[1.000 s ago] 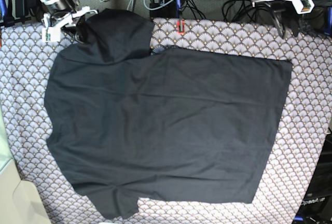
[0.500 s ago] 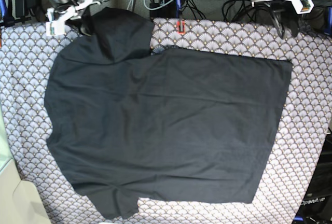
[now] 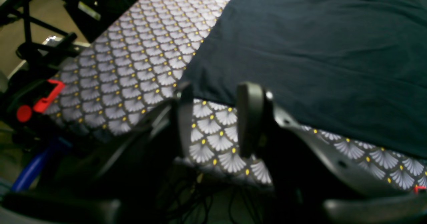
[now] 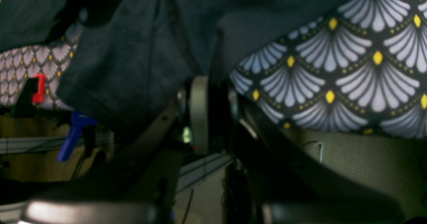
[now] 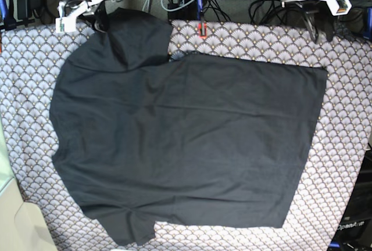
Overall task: Fold the T-shirt properly
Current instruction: 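Move the left gripper to the opposite shoulder corner and grasp it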
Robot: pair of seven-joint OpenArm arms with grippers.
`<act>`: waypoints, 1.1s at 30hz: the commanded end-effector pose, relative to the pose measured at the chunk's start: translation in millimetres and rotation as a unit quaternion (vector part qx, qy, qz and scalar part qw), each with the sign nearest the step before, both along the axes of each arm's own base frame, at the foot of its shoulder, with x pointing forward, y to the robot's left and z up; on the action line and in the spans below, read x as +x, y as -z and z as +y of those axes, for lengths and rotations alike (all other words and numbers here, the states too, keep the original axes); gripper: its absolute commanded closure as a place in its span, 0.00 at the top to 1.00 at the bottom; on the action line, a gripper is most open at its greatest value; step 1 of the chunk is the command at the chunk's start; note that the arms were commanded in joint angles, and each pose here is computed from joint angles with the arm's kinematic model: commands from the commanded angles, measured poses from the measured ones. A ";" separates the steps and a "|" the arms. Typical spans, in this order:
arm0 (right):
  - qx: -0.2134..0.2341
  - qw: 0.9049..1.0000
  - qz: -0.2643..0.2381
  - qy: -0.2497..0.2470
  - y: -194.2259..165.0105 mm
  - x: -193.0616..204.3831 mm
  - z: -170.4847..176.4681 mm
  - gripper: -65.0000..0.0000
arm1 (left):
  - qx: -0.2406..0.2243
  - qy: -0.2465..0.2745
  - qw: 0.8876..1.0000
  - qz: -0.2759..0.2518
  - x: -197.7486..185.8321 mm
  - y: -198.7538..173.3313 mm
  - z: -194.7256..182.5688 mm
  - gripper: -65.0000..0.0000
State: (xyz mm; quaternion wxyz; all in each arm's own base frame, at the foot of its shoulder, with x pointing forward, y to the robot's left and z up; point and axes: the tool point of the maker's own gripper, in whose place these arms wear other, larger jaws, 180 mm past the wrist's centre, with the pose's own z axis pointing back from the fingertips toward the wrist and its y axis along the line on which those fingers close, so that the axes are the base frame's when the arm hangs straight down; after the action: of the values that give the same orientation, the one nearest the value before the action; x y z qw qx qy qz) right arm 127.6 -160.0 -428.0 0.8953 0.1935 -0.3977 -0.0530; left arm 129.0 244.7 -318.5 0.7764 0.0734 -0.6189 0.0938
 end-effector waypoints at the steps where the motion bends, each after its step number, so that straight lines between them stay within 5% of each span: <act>1: 0.001 1.000 -0.010 -0.003 -5.3 1.3 -0.7 0.15 | 0.007 0.002 1.000 -0.015 -1.2 -9.2 1.4 0.34; 6: -0.008 1.000 -0.009 -0.012 -5.7 1.7 -6.7 0.14 | 0.008 0.001 1.000 -0.015 -1.4 -9.2 1.9 0.34; 13: -0.014 1.000 -0.009 -0.019 -6.2 2.3 -10.1 0.00 | -0.002 0.001 1.000 0.013 3.4 1.7 1.0 0.34; 33: -0.026 0.999 -0.024 -0.025 -12.8 13.2 -16.9 0.00 | 0.004 -0.073 0.996 0.047 56.2 13.6 63.2 0.37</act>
State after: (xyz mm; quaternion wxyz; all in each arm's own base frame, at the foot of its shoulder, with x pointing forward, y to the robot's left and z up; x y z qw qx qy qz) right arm 135.7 -174.4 -425.1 0.8992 0.1796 -0.3983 -0.0228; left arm 182.3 305.1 -343.8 0.8074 0.1202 -0.5573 0.1518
